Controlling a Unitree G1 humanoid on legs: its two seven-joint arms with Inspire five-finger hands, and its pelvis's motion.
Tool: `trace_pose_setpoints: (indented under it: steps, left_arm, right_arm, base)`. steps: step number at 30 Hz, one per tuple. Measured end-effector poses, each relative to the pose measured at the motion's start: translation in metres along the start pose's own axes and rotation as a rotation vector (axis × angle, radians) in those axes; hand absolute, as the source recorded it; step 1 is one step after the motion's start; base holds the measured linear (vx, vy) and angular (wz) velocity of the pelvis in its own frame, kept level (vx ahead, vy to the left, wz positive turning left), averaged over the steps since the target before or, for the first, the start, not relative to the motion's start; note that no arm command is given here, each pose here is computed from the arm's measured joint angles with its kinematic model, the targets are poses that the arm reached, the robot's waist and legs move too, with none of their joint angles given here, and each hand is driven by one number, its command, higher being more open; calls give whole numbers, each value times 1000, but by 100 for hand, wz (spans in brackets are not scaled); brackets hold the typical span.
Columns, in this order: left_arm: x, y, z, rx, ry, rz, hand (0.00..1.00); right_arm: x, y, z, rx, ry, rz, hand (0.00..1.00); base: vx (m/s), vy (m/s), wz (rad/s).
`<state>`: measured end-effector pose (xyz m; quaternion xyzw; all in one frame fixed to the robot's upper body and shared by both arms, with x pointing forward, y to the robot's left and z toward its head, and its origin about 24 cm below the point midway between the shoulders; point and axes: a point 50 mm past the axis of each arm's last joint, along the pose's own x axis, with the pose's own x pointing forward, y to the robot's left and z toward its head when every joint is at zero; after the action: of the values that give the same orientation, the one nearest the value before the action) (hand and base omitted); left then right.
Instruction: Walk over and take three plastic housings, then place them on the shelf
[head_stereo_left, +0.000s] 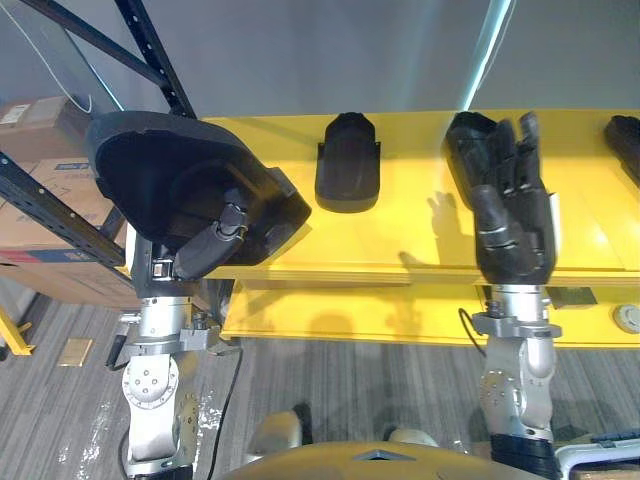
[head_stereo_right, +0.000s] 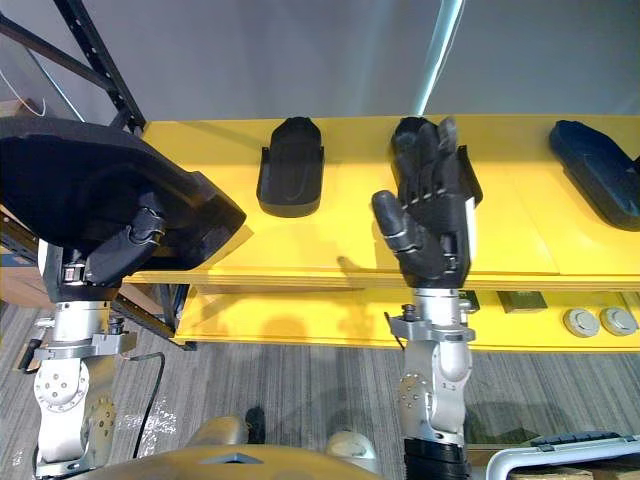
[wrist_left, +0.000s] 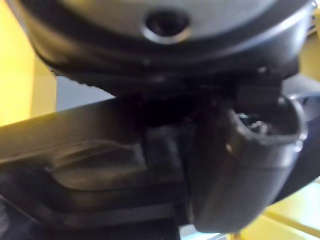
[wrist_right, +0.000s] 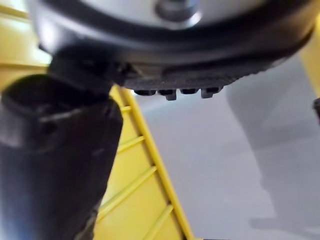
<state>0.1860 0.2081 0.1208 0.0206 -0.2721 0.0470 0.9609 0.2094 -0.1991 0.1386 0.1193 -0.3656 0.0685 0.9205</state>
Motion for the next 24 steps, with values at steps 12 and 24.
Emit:
trace_pose_setpoints:
  steps: [12, 24]
  left_arm:
    - [19, 35, 33, 228, -106, -111, 0]
    - [34, 25, 5, 7, 148, -320, 0]
  right_arm:
    - [12, 5, -4, 26, -32, 8, 100]
    - [12, 0, -14, -130, 153, 53, 100]
  base:
    - [-10, 242, -21]
    - [-40, -65, 4]
